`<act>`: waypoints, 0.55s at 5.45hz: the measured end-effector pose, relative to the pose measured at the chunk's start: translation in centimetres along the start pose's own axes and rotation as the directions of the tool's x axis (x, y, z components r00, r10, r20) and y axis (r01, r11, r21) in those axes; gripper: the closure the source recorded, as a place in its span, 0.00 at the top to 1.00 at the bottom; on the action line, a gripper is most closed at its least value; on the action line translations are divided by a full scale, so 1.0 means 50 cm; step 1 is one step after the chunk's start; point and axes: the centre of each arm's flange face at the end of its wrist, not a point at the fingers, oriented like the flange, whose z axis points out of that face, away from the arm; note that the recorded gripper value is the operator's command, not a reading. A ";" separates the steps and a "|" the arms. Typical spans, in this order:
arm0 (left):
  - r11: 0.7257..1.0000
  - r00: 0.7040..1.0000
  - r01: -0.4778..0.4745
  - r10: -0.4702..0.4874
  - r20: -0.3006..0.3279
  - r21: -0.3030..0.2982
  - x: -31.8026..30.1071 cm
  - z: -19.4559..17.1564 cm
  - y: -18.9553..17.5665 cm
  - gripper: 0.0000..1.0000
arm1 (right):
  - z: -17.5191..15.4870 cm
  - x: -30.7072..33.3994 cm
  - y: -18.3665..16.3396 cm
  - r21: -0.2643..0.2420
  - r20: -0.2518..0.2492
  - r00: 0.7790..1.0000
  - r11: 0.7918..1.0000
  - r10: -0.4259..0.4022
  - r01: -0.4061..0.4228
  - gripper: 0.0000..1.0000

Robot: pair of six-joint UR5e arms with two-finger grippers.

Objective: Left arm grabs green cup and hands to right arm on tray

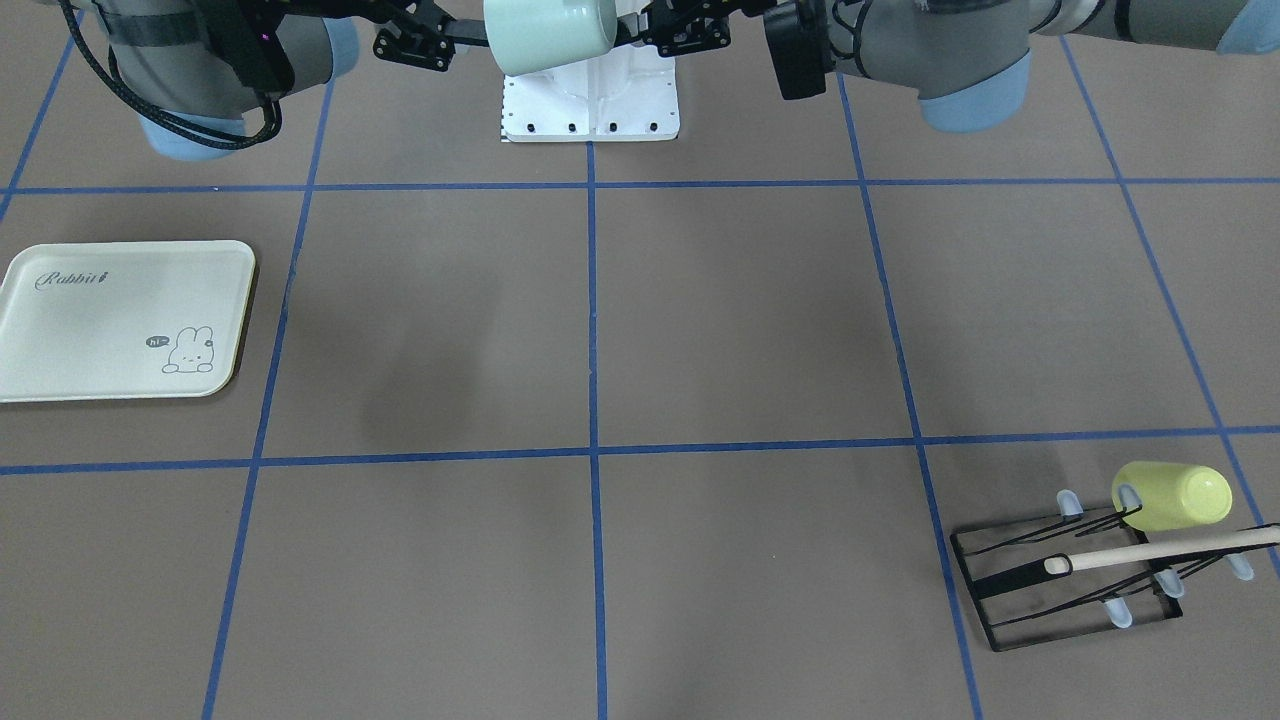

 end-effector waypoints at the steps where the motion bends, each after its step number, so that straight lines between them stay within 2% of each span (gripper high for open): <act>1: 1.000 1.000 0.004 -0.004 -0.004 -0.003 0.006 0.003 0.002 0.11 | 0.001 0.001 0.000 0.000 -0.002 1.000 1.000 0.002 -0.002 0.89; 2: 1.000 1.000 0.007 -0.007 -0.005 -0.004 0.007 0.004 0.002 0.11 | 0.005 -0.001 0.002 -0.003 -0.001 1.000 1.000 0.002 -0.002 0.83; 3: 1.000 1.000 0.007 -0.007 -0.005 -0.003 0.008 0.005 0.002 0.11 | 0.011 -0.004 0.003 -0.008 0.003 1.000 1.000 0.001 -0.001 0.65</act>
